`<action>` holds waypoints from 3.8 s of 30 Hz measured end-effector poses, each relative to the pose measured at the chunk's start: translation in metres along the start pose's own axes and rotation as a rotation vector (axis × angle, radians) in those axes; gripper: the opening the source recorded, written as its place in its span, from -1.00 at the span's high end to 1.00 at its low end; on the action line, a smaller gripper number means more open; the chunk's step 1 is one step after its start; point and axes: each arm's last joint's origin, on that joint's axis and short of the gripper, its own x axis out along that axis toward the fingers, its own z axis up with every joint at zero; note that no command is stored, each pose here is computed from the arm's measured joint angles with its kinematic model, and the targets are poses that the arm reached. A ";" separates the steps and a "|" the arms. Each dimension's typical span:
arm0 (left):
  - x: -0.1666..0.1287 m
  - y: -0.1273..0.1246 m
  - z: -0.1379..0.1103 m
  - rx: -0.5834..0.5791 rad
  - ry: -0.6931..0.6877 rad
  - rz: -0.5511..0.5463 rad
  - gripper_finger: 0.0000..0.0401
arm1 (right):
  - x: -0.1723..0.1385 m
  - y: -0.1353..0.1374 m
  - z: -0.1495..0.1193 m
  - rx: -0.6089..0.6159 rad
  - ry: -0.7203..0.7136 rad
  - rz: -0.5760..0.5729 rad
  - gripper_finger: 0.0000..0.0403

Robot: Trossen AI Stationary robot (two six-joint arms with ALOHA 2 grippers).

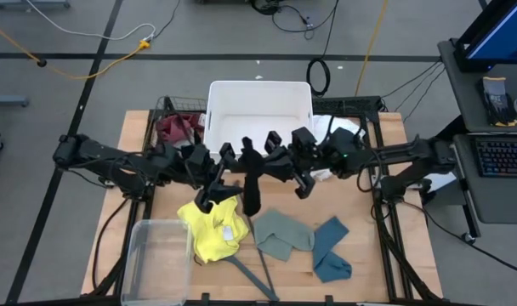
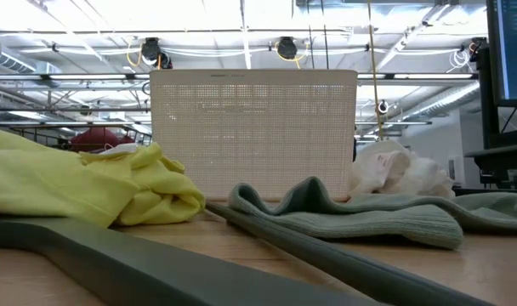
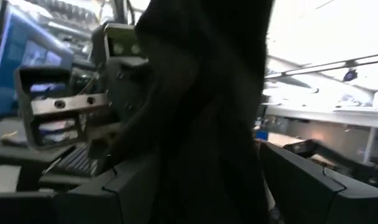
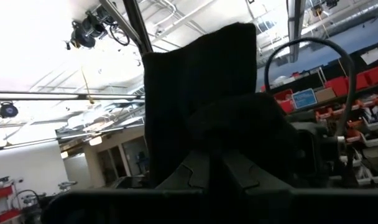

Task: Pick & Place Cloths
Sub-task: Put the black sock into the transparent bin

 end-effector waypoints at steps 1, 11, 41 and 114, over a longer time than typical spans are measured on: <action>0.000 0.000 -0.001 -0.001 0.004 0.003 -0.39 | 0.001 -0.001 -0.002 -0.001 0.004 -0.002 1.00; 0.000 0.001 -0.001 -0.033 0.009 0.030 -0.39 | 0.005 -0.010 -0.002 -0.110 -0.040 -0.117 1.00; -0.003 0.019 0.001 0.055 -0.027 0.313 -0.38 | 0.006 -0.008 -0.013 -0.266 0.005 -0.265 1.00; -0.065 -0.112 0.028 -0.811 0.094 0.178 1.00 | -0.019 -0.013 -0.050 -0.249 0.636 -0.195 0.97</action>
